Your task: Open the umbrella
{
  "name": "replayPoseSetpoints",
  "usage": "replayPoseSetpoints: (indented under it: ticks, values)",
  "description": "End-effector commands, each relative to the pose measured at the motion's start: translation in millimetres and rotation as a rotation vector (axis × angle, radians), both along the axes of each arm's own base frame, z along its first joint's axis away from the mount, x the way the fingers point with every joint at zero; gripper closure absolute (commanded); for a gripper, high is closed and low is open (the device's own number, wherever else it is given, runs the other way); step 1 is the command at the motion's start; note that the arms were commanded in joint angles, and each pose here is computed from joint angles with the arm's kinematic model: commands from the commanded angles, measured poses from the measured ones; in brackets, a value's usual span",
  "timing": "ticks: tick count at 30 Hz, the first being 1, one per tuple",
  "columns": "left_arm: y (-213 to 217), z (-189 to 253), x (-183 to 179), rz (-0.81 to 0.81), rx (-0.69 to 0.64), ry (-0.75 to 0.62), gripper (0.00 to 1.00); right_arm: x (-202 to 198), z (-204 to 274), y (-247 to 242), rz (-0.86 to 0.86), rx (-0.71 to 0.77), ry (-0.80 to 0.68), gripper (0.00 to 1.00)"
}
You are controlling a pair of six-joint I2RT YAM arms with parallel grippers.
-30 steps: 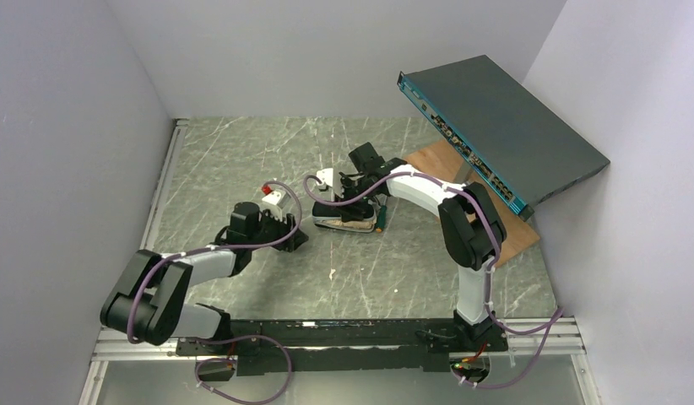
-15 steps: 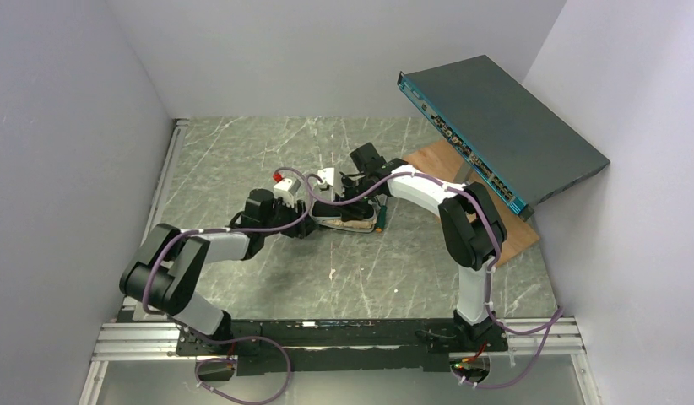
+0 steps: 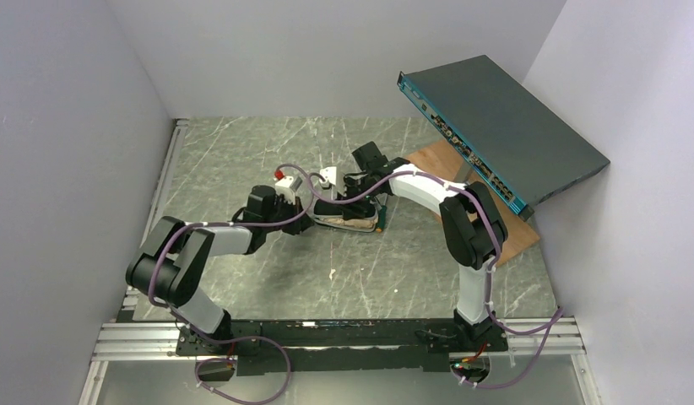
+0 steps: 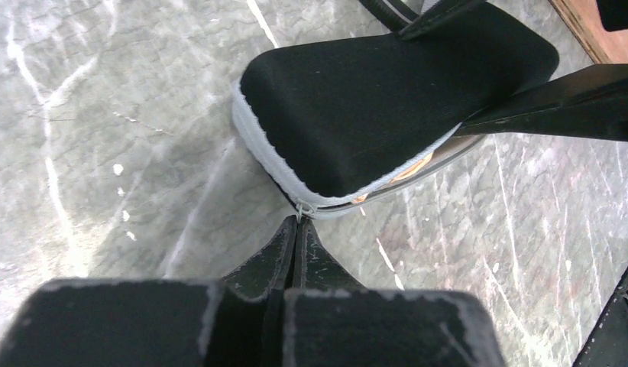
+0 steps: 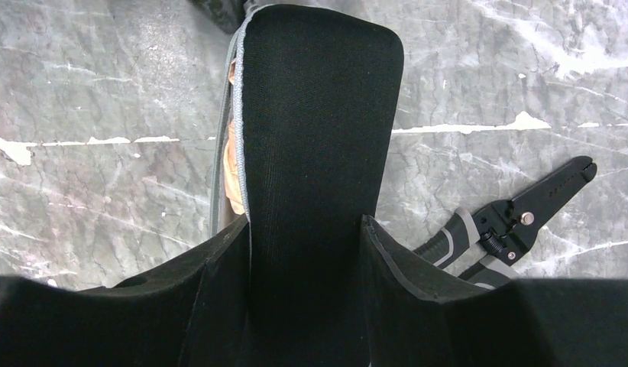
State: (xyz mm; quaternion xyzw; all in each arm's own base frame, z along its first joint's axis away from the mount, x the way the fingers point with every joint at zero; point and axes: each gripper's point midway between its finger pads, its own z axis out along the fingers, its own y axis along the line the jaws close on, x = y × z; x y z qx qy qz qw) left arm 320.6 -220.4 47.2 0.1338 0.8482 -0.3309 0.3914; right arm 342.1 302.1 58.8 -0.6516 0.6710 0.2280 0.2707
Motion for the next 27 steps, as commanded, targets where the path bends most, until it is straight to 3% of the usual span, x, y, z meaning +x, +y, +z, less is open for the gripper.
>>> replayPoseSetpoints:
  ticks: [1, 6, 12, 16, 24, 27]
  values:
    - [15, 16, 17, 0.039, -0.006, -0.043, 1.0, -32, -33, -24, 0.065, -0.098, 0.122, 0.62]
    - [33, 15, 21, 0.055, 0.028, -0.05, 1.0, -42, -33, -30, 0.165, -0.094, 0.094, 0.69]
    - [28, 17, 30, 0.004, 0.038, -0.064, 1.0, -65, -30, -31, 0.332, -0.072, 0.078, 0.74]
    - [23, 17, 35, -0.018, 0.029, -0.052, 1.0, -68, -28, -28, 0.356, -0.072, 0.084, 0.77]
    - [27, 22, -12, -0.066, -0.017, -0.055, 0.57, -62, -27, -26, 0.348, -0.061, 0.085, 0.77]
    - [12, 28, -34, -0.173, -0.116, -0.085, 0.49, -64, -26, -29, 0.367, -0.056, 0.073, 0.77]
